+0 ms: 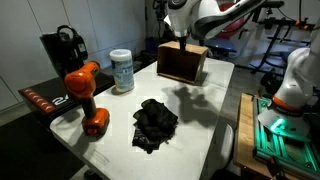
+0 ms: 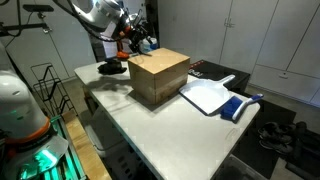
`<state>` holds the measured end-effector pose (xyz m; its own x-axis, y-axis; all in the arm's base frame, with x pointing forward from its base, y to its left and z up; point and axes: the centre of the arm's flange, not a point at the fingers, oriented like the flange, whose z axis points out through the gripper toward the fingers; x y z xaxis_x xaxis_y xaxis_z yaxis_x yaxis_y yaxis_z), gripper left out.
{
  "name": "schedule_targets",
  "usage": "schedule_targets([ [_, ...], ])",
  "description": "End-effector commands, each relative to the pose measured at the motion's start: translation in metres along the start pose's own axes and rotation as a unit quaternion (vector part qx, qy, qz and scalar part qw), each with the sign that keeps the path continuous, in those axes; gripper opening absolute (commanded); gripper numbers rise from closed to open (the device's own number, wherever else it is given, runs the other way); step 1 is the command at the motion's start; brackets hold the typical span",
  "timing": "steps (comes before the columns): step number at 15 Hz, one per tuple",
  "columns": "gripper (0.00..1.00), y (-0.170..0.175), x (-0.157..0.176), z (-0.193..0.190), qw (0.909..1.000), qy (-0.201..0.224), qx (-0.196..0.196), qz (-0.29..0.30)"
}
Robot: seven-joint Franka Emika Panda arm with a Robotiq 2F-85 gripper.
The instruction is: Turn the brown box upside down.
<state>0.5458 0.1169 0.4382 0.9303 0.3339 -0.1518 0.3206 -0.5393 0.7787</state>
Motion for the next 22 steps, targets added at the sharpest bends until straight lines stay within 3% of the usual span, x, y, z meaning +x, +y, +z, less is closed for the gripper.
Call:
schedule_targets([
  [1,1.0,0.003,-0.006,-0.018,0.9988,0.042,0.026,0.007],
  [6,1.0,0.019,-0.008,-0.046,0.9851,0.134,0.099,0.042],
  [8,1.0,0.028,-0.011,-0.047,0.9744,0.153,0.155,0.057],
  [10,1.0,0.038,-0.016,-0.044,0.9646,0.142,0.211,0.069],
  [11,1.0,0.032,-0.001,-0.053,0.9735,0.143,0.165,0.068],
  [17,1.0,0.043,-0.001,-0.043,0.9647,0.135,0.208,0.089],
  [18,1.0,0.046,0.003,-0.04,0.9608,0.132,0.221,0.103],
  [22,1.0,0.059,0.013,-0.027,0.9294,0.124,0.298,0.179],
])
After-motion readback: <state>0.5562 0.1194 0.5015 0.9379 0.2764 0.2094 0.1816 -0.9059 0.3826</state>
